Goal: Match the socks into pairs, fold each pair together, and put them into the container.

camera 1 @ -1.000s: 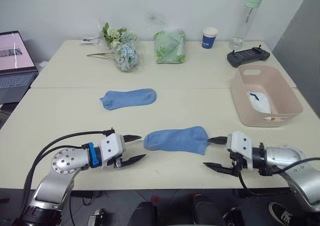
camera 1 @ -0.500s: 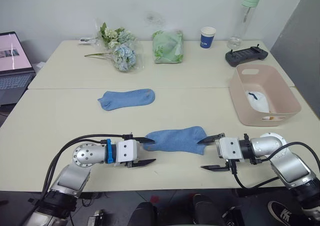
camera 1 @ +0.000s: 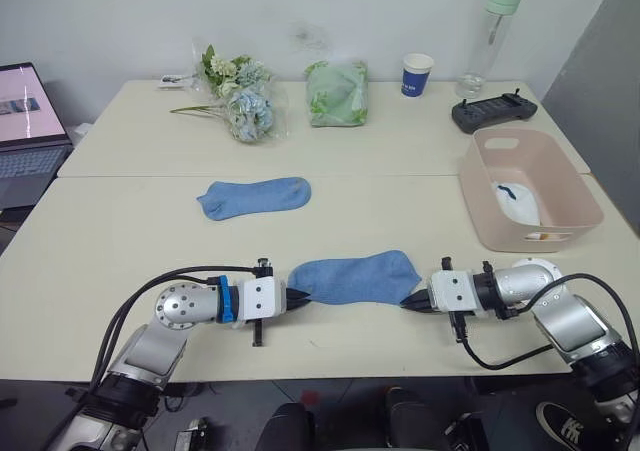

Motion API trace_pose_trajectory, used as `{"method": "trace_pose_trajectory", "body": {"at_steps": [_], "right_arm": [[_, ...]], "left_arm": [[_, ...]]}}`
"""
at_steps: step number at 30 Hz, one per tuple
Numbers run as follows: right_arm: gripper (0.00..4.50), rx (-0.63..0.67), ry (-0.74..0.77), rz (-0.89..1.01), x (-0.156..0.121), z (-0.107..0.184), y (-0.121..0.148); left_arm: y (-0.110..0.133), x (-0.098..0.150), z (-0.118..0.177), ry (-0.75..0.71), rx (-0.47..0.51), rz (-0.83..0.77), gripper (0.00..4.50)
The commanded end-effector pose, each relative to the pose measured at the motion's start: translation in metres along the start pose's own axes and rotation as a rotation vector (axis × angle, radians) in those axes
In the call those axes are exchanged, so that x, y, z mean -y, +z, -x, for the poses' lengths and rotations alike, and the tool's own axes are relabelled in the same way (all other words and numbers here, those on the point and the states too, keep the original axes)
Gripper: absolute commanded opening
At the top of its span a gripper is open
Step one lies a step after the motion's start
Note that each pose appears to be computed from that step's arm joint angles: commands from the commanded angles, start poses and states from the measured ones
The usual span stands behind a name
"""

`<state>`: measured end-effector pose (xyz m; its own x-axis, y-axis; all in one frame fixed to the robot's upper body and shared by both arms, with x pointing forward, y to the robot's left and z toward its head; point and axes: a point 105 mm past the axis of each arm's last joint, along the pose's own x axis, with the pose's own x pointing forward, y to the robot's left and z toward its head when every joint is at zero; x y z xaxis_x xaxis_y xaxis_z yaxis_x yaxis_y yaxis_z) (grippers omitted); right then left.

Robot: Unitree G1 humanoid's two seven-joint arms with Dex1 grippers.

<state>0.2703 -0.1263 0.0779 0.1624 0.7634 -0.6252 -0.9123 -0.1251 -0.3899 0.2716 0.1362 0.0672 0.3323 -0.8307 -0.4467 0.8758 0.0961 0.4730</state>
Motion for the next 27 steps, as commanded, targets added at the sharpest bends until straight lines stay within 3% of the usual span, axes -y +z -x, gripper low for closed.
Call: {"method": "trace_pose_trajectory", "body": {"at_steps": [1,9,14,18,27], "right_arm": [[0.02,-0.036,0.021,0.001,0.000,0.002,-0.006],[0.02,0.089,-0.024,-0.077,0.008,0.009,0.015],[0.02,0.094,-0.035,-0.029,0.010,0.012,0.020],[0.93,0.056,-0.028,-0.002,0.006,0.010,0.012],[0.93,-0.007,0.002,-0.013,-0.002,0.008,-0.006]], "left_arm": [[-0.005,0.001,0.000,-0.020,-0.025,0.014,0.00],[-0.001,-0.002,-0.001,-0.008,-0.004,0.021,0.00],[-0.001,-0.002,-0.001,-0.009,-0.003,0.017,0.00],[-0.001,-0.004,-0.002,-0.007,-0.001,0.012,0.00],[-0.001,-0.006,-0.001,-0.008,-0.006,0.010,0.00]]}}
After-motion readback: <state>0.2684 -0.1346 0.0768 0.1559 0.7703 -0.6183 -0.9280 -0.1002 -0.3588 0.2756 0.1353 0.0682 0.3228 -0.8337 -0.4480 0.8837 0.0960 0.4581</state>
